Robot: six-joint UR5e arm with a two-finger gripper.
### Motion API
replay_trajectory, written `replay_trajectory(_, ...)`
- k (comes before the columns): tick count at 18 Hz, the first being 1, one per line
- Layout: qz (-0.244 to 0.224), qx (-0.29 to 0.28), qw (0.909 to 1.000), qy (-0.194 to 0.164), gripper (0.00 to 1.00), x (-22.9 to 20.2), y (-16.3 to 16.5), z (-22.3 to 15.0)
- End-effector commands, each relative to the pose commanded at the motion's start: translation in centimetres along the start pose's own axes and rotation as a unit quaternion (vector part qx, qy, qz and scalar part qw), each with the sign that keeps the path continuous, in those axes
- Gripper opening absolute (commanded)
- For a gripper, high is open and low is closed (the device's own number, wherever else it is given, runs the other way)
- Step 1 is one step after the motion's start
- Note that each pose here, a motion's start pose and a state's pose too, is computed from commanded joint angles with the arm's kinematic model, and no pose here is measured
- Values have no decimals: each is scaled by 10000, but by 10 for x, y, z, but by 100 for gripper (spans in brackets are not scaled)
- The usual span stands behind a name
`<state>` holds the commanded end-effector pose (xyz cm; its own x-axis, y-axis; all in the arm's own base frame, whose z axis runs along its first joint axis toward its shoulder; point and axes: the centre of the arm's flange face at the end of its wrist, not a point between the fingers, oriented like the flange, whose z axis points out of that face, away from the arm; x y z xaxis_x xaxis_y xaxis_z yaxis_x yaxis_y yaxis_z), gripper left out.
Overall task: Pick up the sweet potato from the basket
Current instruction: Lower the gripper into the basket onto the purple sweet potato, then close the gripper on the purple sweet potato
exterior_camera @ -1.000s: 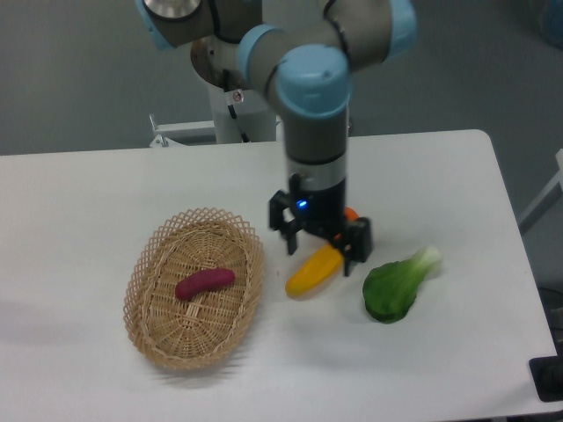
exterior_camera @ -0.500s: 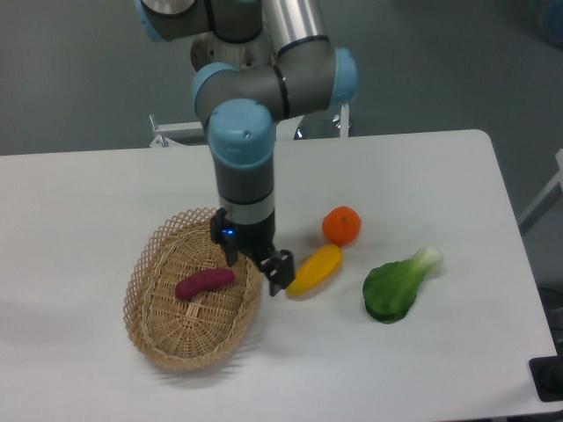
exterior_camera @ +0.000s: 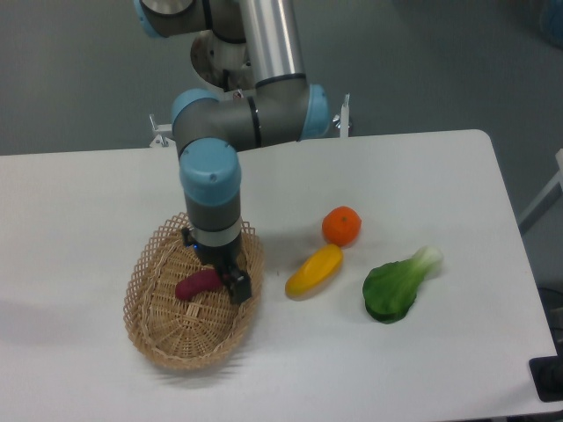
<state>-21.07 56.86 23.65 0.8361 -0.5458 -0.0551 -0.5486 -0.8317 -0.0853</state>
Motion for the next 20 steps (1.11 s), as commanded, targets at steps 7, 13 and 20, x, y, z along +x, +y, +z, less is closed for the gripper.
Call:
replay_trajectory(7,86,-80,9997,226,100,22,-10,24)
replay_trajectory(13,14,-59,9999,146,87,20,-16,31)
replay_trajectory(20,-21,-40,10000,88,28,17,-17,28)
